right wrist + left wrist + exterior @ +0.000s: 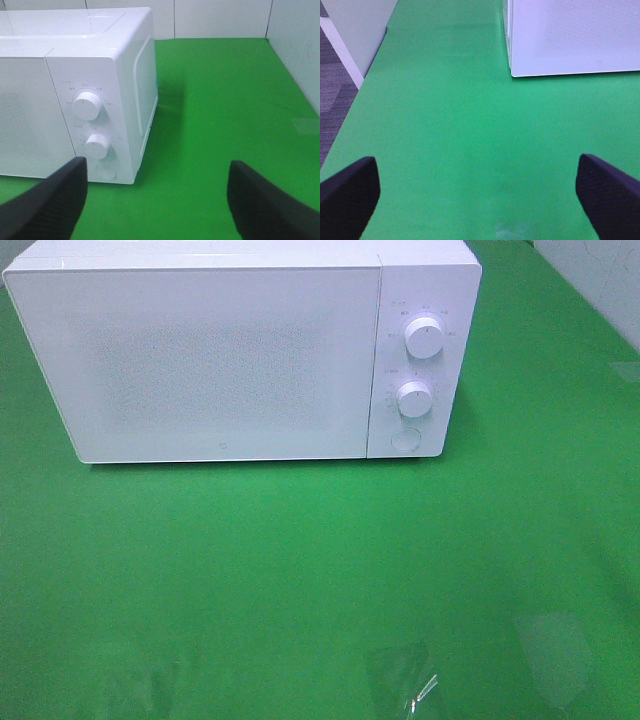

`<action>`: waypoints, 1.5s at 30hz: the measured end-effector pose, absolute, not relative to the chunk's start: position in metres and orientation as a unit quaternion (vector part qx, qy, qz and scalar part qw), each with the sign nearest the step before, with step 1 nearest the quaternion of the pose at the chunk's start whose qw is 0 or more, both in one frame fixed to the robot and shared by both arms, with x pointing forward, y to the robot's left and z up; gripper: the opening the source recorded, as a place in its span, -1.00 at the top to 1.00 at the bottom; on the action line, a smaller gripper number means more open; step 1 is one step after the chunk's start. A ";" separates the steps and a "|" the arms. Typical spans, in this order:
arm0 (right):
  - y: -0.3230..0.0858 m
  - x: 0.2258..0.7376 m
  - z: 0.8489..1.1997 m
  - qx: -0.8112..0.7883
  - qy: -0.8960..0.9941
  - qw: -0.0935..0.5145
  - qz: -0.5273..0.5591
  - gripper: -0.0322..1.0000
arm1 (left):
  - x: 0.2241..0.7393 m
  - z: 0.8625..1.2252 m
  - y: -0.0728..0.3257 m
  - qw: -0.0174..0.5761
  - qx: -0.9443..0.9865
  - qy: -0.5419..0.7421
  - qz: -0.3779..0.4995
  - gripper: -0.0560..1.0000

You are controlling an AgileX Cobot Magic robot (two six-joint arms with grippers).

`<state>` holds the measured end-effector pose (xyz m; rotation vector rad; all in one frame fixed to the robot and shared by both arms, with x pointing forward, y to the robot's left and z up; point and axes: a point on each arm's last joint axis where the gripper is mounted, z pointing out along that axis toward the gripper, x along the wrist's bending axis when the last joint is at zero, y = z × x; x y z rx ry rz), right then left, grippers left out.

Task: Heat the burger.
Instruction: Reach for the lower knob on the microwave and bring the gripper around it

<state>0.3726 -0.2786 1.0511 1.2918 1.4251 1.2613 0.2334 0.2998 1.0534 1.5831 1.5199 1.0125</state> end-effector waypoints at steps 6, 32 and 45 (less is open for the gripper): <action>-0.274 0.394 1.050 0.494 0.554 0.417 0.524 -0.53 | 0.233 1.053 0.300 0.354 0.612 0.588 0.392 -0.98; -0.245 0.464 0.997 0.481 0.518 0.492 0.507 -0.53 | 0.233 1.053 0.300 0.354 0.612 0.588 0.392 -0.96; -0.203 0.461 0.969 0.478 0.523 0.491 0.507 -0.53 | 0.233 1.053 0.300 0.354 0.612 0.588 0.392 -0.96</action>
